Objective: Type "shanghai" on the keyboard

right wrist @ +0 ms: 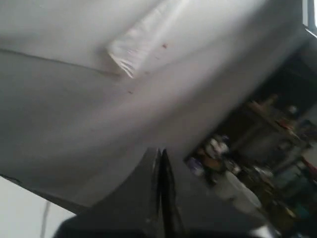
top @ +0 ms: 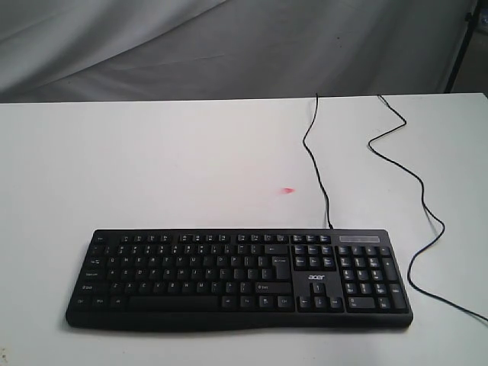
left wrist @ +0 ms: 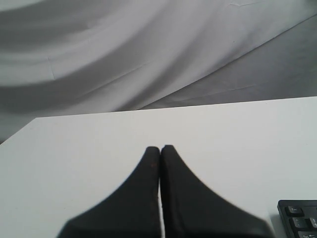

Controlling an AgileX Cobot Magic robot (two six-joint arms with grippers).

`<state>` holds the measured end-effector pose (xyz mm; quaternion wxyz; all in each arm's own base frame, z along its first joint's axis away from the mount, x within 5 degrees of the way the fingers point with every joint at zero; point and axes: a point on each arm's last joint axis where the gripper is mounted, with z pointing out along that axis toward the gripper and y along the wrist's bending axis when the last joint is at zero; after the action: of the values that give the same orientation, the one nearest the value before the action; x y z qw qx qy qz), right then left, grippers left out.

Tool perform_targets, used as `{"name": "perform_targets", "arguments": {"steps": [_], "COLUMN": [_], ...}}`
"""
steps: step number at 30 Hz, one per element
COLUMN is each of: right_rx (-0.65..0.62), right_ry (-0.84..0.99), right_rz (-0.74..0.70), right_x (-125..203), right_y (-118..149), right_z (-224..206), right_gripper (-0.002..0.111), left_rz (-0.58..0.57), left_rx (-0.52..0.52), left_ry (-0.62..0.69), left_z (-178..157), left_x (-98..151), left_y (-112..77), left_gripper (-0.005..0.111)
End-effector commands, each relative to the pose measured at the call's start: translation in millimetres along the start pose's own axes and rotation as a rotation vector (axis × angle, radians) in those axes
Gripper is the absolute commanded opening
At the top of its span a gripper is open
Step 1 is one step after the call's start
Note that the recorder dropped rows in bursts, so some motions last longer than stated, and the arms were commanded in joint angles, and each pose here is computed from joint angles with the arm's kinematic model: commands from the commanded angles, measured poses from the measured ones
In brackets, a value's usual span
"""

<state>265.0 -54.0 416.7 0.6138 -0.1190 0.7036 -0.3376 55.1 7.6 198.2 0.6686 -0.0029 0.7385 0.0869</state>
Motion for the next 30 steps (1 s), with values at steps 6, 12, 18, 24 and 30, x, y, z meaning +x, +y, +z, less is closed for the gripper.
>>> {"name": "perform_targets", "arguments": {"steps": [6,12,18,24,30], "right_rx": [0.058,-0.546,-0.816,-1.003,-1.228], "right_ry": [0.362,0.374,0.131,0.121,0.166], "right_rz": [0.149,0.202,0.214,0.248,0.191], "right_x": [1.4,-24.9,-41.0,-32.0,-12.0], "right_y": [-21.4,24.4,52.1,78.8,127.4], "right_z": [21.3,47.7,54.0,65.0,80.1], "right_gripper": [0.000,0.000,0.000,0.000,0.000], "left_rz": [-0.003,-0.003,-0.003,-0.003,-0.003], "left_rx": [0.005,0.005,0.005,0.005,0.005], "left_ry": [0.005,0.005,0.005,0.005,0.005], "left_z": [0.6,0.6,0.6,0.6,0.6], "left_x": [1.5,1.5,1.5,1.5,1.5], "left_y": [-0.4,-0.4,-0.4,-0.4,-0.4], "left_gripper": [0.001,0.001,0.001,0.001,0.001]}}
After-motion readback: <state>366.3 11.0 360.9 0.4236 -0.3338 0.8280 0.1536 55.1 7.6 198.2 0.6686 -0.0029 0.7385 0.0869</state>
